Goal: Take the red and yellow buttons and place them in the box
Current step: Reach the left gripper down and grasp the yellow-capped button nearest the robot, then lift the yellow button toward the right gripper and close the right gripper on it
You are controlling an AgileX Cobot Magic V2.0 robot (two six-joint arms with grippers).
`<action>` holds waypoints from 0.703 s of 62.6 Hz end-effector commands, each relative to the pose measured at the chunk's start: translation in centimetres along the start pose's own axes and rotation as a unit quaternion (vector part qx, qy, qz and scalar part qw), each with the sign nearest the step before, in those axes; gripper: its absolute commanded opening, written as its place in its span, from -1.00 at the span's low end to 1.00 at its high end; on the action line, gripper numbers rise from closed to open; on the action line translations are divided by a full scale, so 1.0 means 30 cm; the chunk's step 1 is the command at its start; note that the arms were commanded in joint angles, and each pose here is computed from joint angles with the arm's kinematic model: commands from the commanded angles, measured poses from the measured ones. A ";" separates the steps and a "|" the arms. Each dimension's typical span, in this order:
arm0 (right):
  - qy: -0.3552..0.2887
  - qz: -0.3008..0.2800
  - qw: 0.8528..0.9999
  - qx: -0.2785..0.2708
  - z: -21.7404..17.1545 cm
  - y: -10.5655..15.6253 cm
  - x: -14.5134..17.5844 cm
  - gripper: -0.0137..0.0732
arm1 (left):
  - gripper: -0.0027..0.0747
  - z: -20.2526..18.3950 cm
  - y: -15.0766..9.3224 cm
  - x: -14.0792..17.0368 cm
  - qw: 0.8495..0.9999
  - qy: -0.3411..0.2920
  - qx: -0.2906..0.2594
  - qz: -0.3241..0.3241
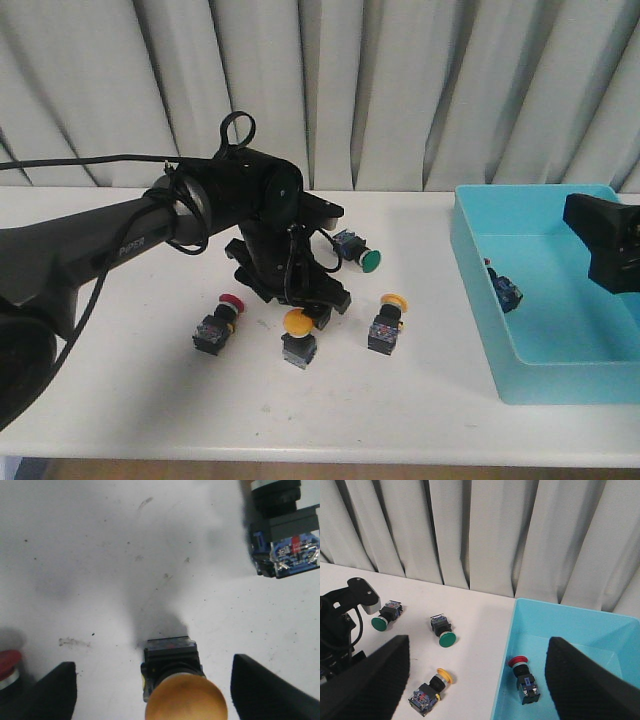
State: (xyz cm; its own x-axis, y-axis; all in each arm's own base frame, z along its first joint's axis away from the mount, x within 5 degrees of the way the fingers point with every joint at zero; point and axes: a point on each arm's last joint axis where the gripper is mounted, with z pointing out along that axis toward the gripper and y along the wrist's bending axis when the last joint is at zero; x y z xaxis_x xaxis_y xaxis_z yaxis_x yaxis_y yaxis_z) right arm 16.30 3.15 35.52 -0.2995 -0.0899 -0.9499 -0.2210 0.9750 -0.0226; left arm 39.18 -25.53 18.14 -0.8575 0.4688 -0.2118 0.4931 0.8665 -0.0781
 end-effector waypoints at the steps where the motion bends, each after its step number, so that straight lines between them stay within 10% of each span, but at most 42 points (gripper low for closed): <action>1: -0.049 -0.004 0.999 0.006 -0.017 -0.003 -0.050 0.59 | 0.56 -0.102 -0.021 -0.021 0.999 -0.038 0.016 -0.001; 18: -0.044 -0.002 0.999 0.005 -0.016 -0.003 -0.048 0.58 | 0.10 -0.071 -0.020 -0.017 1.000 -0.021 0.017 -0.003; 34: -0.012 -0.008 1.000 -0.001 0.043 0.001 -0.028 0.58 | -0.96 -0.087 -0.020 -0.012 1.000 -0.016 0.017 0.016; 44: 0.020 -0.080 0.995 -0.050 0.126 0.067 -0.001 0.58 | -0.95 -0.202 -0.028 -0.015 0.998 -0.054 0.020 0.025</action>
State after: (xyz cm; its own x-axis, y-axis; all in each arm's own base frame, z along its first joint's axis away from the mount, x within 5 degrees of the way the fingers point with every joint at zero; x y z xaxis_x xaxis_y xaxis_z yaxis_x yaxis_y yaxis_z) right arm 18.41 4.63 33.57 -0.3796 -0.1822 -0.9070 -0.3012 0.9513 -0.0650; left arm 38.82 -25.58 17.56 -0.8471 0.5071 -0.1587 0.5240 0.8468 -0.0909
